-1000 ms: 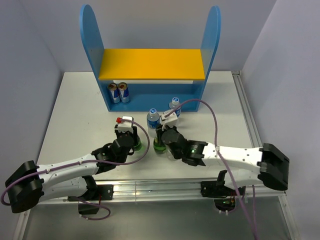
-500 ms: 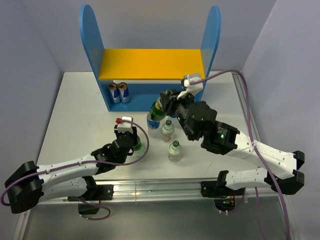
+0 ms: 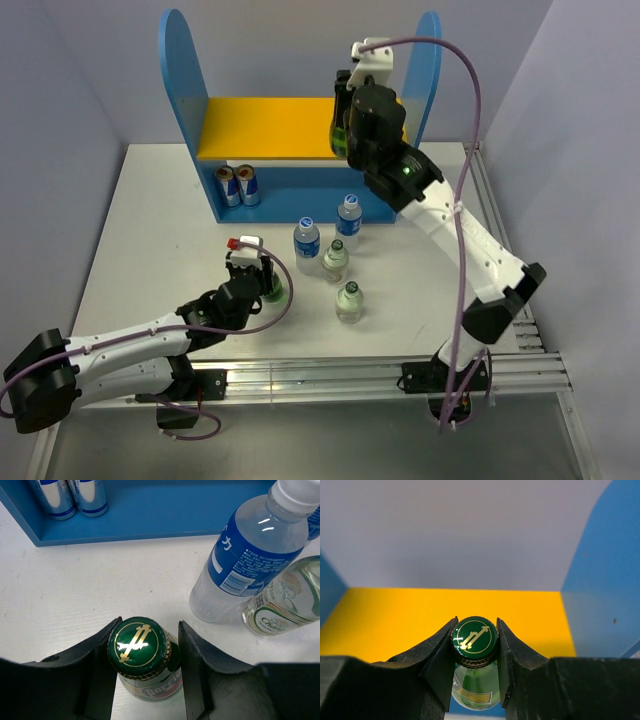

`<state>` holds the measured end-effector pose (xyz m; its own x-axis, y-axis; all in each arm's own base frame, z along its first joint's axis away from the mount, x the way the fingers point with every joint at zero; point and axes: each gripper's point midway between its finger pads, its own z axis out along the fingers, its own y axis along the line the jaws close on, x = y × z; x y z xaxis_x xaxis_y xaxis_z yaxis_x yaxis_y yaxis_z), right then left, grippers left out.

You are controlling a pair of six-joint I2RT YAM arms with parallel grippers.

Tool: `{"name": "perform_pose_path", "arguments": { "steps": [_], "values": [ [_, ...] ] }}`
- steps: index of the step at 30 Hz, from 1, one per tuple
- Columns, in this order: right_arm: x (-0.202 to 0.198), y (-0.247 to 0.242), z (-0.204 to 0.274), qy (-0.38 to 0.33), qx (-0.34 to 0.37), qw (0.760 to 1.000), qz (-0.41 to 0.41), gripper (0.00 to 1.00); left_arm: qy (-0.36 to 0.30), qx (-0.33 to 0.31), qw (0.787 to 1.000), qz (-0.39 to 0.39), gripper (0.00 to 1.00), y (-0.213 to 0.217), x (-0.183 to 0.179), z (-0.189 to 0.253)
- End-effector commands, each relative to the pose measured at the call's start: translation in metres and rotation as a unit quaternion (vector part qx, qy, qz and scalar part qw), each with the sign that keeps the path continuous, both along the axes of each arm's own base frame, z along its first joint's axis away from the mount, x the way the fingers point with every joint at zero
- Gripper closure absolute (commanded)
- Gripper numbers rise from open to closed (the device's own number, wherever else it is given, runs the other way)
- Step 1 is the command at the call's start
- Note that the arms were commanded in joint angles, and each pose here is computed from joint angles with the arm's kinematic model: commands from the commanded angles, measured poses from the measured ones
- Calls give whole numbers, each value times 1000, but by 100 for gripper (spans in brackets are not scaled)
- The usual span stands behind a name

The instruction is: Place and organize the beverage onto the shelf

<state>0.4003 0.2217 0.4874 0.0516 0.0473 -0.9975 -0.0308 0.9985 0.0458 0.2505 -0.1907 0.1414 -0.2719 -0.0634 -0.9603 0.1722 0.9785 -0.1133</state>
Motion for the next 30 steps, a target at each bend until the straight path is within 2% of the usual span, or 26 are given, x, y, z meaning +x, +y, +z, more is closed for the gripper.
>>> {"name": "perform_pose_path", "arguments": {
  "steps": [1,11,12,20,22,23,24,25,26,30],
  "values": [
    [10,-44,73,-81,53,995,-37,100,-23,-41,999,-12,100,-7,1,21],
    [76,-95,35,-45,44,992,-105,100,-19,-39,999,-26,100,-13,1,20],
    [82,-104,32,-43,60,991,-114,100,-19,-39,999,-27,100,-14,1,20],
    [100,-115,-5,-10,67,991,-119,100,-15,-35,999,-29,100,-16,1,17],
    [102,-111,-10,-2,66,991,-113,72,-15,-34,999,-29,100,-16,1,17],
    [104,-110,-12,-1,67,992,-111,41,-15,-33,999,-29,100,-16,1,17],
    [105,-109,-16,3,66,992,-109,30,-15,-33,999,-29,100,-16,1,16],
    [105,-109,-17,3,66,992,-109,12,-15,-33,999,-28,100,-15,1,16],
    [106,-108,-20,7,66,992,-109,0,-15,-34,999,-27,100,-15,2,16],
    [106,-109,-23,10,67,991,-112,0,-15,-32,999,-26,100,-14,2,16]
  ]
}}
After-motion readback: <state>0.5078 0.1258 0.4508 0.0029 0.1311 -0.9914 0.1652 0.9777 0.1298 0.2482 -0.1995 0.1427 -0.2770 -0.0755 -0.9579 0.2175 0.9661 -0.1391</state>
